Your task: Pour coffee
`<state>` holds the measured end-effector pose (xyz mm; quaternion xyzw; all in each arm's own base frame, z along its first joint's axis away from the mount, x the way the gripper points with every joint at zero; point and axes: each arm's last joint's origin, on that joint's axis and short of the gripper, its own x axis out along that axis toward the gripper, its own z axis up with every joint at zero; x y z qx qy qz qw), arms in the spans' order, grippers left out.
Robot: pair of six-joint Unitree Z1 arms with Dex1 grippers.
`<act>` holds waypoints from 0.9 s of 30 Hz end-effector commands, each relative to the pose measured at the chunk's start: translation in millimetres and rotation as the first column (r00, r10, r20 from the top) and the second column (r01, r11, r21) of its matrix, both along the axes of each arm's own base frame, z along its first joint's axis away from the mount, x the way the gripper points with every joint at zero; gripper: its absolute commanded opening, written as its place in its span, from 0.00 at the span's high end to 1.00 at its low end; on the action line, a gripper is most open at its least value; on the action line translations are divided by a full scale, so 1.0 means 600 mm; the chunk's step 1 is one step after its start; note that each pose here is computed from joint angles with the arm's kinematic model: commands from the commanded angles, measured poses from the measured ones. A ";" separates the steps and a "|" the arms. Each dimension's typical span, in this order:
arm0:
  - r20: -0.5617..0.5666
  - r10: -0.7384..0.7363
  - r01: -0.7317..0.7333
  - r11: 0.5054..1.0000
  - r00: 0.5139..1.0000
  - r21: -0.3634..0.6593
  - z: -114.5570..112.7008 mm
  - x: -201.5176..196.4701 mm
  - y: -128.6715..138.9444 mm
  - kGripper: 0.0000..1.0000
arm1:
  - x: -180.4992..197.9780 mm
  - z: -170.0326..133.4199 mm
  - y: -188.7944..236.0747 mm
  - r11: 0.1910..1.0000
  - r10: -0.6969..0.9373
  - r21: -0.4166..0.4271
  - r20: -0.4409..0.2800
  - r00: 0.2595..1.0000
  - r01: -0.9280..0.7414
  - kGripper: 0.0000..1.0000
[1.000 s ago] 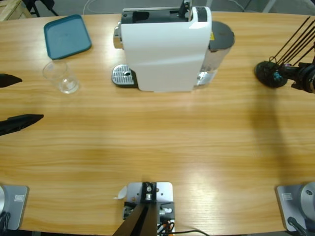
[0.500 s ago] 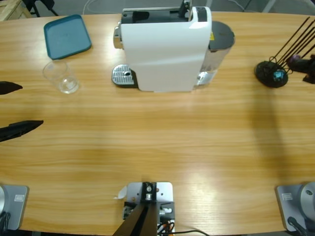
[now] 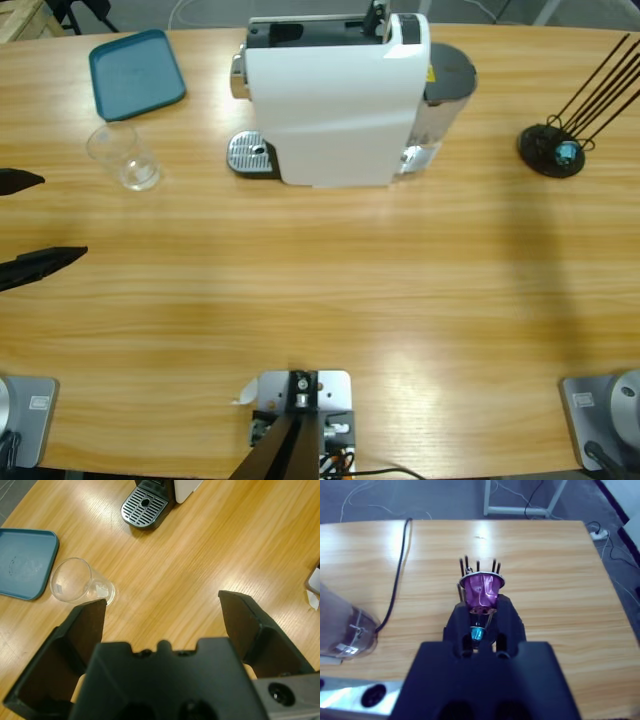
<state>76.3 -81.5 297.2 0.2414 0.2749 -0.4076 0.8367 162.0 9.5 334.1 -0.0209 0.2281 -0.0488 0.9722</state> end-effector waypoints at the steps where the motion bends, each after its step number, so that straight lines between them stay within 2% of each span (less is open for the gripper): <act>1: -0.032 0.011 -0.011 1.000 0.999 0.006 -0.014 -0.002 0.003 0.03 | -0.089 0.057 0.022 0.971 0.241 -0.017 0.096 0.966 -0.240 1.00; 3: -0.041 0.006 -0.005 1.000 0.999 0.009 -0.012 -0.001 0.001 0.03 | -0.101 0.055 0.043 0.900 0.435 -0.027 0.074 0.897 -0.434 1.00; 5: -0.051 -0.005 0.005 1.000 0.999 0.005 -0.008 -0.002 0.000 0.03 | -0.114 0.050 0.067 0.789 0.614 -0.047 0.041 0.788 -0.612 1.00; 8: -0.086 -0.040 0.040 0.999 0.995 -0.008 -0.009 -0.004 -0.004 0.03 | -0.117 0.048 0.107 0.624 0.778 -0.087 -0.030 0.628 -0.777 1.00; 12: -0.140 -0.067 0.069 0.998 0.988 0.006 -0.024 -0.004 -0.008 0.03 | -0.083 0.075 0.195 0.413 0.896 -0.135 -0.114 0.429 -0.900 1.00; 14: -0.146 -0.069 0.071 0.997 0.987 0.009 -0.026 -0.003 -0.009 0.03 | -0.060 0.091 0.249 0.328 0.924 -0.159 -0.149 0.351 -0.931 1.00; 18: -0.152 -0.070 0.073 0.997 0.986 0.011 -0.029 -0.005 -0.008 0.04 | -0.016 0.125 0.354 0.193 0.965 -0.176 -0.142 0.219 -0.965 1.00; 21: -0.151 -0.069 0.072 0.997 0.986 0.012 -0.031 -0.005 -0.007 0.04 | 0.009 0.128 0.425 0.113 0.978 -0.183 -0.154 0.142 -0.977 1.00; 27: -0.140 -0.067 0.069 0.998 0.988 0.006 -0.030 -0.009 -0.003 0.04 | 0.068 0.102 0.511 0.061 0.970 -0.228 -0.215 0.112 -0.972 1.00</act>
